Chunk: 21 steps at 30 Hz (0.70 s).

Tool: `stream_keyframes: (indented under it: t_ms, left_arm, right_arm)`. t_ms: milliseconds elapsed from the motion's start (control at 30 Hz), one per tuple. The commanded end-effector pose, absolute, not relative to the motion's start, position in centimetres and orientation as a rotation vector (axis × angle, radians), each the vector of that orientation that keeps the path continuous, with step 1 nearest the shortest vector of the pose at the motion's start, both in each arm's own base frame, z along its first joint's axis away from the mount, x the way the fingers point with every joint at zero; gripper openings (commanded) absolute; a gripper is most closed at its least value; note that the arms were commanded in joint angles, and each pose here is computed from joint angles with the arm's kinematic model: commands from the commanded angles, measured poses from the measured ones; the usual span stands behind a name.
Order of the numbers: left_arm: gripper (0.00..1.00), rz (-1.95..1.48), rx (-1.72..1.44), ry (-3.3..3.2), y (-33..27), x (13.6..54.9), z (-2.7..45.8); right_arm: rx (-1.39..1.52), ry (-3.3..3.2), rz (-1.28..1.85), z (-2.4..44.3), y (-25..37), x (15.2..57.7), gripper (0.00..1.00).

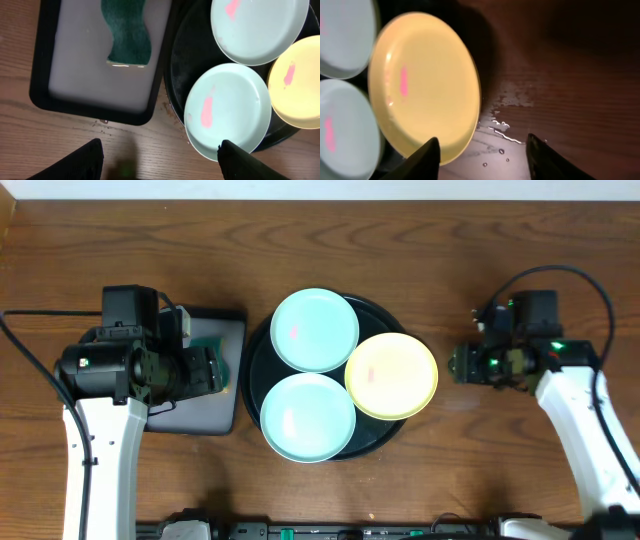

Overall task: Clean dirty plates on tray and stack at the side
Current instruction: 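Move right gripper to the yellow plate's right rim and grip it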

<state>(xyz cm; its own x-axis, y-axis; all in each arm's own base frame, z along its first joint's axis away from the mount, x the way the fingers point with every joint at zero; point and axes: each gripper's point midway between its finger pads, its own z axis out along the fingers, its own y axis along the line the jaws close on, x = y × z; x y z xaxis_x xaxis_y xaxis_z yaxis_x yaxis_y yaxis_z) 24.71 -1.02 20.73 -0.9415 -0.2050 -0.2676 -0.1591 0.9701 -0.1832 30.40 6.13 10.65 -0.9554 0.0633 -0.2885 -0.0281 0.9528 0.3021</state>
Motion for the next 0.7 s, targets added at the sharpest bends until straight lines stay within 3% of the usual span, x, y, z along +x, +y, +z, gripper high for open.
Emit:
stream_keyframes:
  t_ms: [0,67,167,233,433,533,667]
  left_arm:
    - [0.73,-0.217,-0.273,2.821,-0.9,24.8,21.1]
    - [0.73,-0.218,-0.272,2.817,-0.9,24.9,21.1]
    - [0.73,-0.212,-0.272,2.813,-0.8,25.0,21.2]
    - [0.73,-0.212,-0.272,2.814,-0.8,25.0,21.1]
    - [0.73,-0.212,-0.274,2.822,-0.8,25.0,20.5]
    - [0.73,-0.212,-0.274,2.823,-0.8,25.1,20.0]
    - [0.73,-0.212,-0.272,2.815,-0.8,25.4,19.8]
  right_arm:
    - [-0.028,2.851,0.455,8.7,7.8,30.2,0.49]
    - [-0.067,2.859,0.451,7.9,8.6,30.5,0.48]
    - [-0.104,2.881,0.333,6.7,8.5,30.7,0.34]
    - [-0.112,2.897,0.219,5.9,7.8,30.8,0.31]
    - [-0.080,2.918,0.114,4.5,7.5,31.2,0.26]
    - [-0.072,2.934,0.111,3.9,7.5,31.2,0.17]
    - [-0.071,2.935,0.112,3.7,7.5,31.3,0.17]
